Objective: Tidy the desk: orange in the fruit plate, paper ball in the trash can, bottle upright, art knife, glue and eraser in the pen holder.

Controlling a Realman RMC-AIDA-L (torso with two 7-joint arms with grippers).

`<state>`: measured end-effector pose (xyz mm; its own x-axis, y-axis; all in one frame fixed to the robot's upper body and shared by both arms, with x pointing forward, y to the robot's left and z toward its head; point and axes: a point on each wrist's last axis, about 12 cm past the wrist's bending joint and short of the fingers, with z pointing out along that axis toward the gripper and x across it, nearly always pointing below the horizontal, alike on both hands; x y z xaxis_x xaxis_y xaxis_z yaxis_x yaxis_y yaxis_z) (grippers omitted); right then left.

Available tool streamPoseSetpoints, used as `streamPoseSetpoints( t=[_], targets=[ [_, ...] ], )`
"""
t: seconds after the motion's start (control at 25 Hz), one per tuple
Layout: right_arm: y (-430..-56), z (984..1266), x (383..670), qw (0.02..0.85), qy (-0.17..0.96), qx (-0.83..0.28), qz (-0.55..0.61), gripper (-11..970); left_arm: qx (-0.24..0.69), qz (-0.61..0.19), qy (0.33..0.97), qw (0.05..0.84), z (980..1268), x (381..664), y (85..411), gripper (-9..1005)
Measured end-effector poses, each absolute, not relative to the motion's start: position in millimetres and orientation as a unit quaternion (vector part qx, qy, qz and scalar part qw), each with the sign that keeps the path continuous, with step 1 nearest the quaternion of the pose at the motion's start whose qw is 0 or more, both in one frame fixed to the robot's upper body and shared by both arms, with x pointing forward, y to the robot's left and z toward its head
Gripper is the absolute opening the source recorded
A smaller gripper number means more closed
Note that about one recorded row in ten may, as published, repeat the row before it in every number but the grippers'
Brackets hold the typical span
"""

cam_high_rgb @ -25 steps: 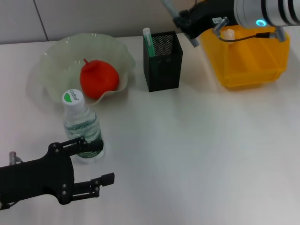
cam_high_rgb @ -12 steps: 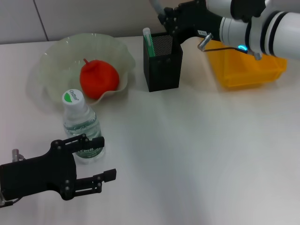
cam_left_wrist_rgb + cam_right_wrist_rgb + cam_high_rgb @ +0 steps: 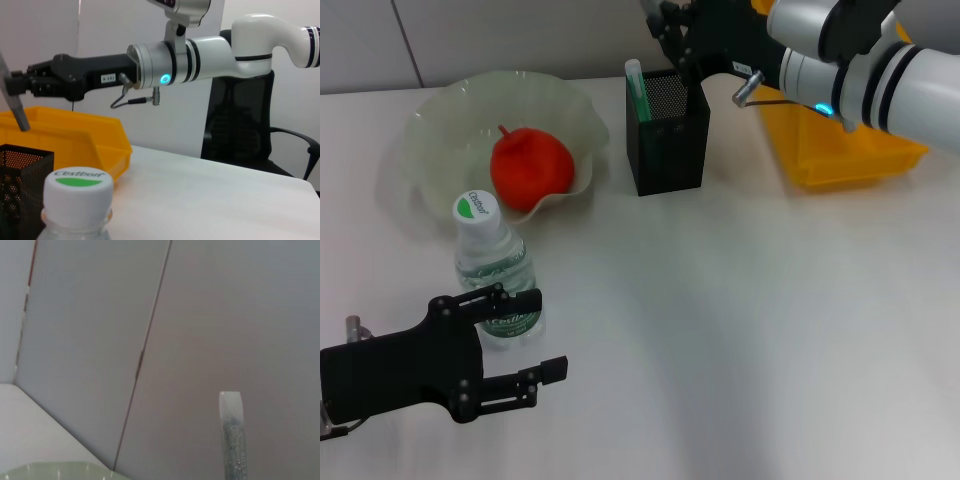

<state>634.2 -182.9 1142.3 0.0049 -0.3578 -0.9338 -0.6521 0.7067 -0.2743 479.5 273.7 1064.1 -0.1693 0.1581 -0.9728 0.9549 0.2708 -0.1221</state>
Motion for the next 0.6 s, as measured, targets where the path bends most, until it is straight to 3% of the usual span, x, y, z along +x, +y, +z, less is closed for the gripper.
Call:
streamPoseSetpoints(
  t=[0.6],
  targets=[
    [-190, 1127, 642, 0.603, 0.700, -0.344, 0.167, 132, 0.435, -0.417, 0.642, 0.474, 1064, 484, 272, 786]
  ],
)
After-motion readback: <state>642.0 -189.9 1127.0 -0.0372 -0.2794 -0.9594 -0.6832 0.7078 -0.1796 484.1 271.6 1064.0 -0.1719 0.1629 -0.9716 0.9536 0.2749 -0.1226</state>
